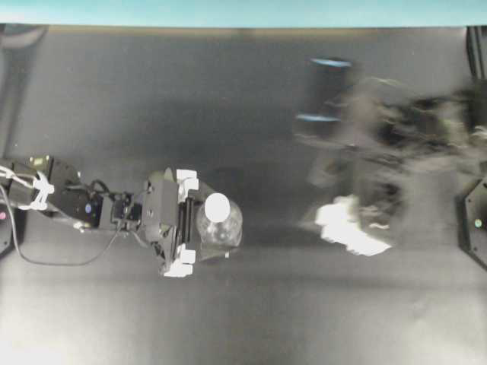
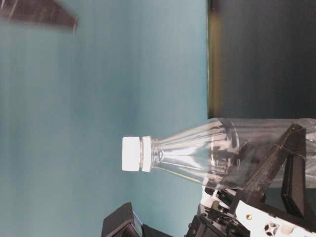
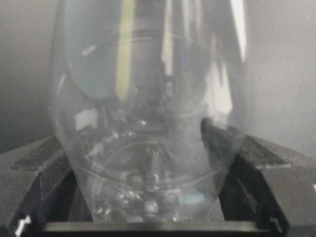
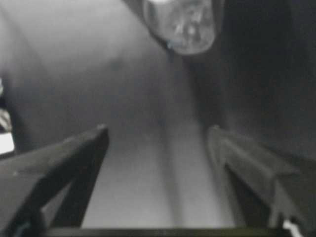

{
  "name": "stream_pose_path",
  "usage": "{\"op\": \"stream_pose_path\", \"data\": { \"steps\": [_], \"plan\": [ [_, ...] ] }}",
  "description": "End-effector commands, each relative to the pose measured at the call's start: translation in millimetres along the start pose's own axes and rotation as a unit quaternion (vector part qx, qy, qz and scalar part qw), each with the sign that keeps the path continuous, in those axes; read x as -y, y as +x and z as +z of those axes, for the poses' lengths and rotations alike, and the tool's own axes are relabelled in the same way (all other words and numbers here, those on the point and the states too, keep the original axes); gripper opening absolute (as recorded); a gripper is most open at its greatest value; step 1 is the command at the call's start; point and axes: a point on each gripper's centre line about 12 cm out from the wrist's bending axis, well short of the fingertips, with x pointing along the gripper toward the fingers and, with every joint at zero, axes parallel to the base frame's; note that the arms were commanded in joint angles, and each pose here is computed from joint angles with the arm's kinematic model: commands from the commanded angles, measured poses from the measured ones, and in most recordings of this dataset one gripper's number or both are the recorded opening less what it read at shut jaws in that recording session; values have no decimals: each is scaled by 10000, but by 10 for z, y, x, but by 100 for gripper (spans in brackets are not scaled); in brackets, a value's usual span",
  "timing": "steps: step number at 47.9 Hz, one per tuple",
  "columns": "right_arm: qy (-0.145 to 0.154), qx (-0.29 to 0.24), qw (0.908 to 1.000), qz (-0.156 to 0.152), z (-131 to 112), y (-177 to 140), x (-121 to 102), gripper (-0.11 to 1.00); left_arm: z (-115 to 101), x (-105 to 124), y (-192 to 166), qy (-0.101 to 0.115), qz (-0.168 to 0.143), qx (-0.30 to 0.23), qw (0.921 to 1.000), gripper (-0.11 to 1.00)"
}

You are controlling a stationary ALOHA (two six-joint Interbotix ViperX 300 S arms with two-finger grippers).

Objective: Open the bottle cap by holding the bottle with the left arm and twisting the cap with the right arm.
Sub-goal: 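Swing the right gripper over and close it on the white cap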

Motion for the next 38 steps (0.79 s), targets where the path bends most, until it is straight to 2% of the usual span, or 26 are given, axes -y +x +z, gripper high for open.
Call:
{"op": "stream_pose_path", "data": {
  "steps": [1, 5, 9, 13, 18, 23, 38],
  "plan": [
    [146, 7, 9999, 43, 255, 38, -40, 83, 52, 2, 20, 15, -7, 92, 10000, 81],
    [483, -82, 9988, 74, 488, 129, -102, 83, 55, 1, 24, 8, -7, 92, 10000, 81],
    [1069, -340, 9937, -28, 628, 232, -111, 82, 55, 3, 24, 13, -13, 91, 10000, 81],
    [1730, -710, 9821, -230, 718, 341, -80, 82, 55, 3, 24, 5, -13, 91, 10000, 81],
    [2339, -1109, 9647, -484, 798, 459, -77, 82, 53, 3, 24, 5, -12, 84, 10000, 81],
    [2539, -1270, 9569, -606, 857, 583, -75, 82, 46, 3, 20, 5, -12, 69, 10000, 81],
    [2579, -1498, 9516, -739, 854, 941, -30, 81, 44, 3, 20, 13, -12, 61, 10000, 81]
  ]
}}
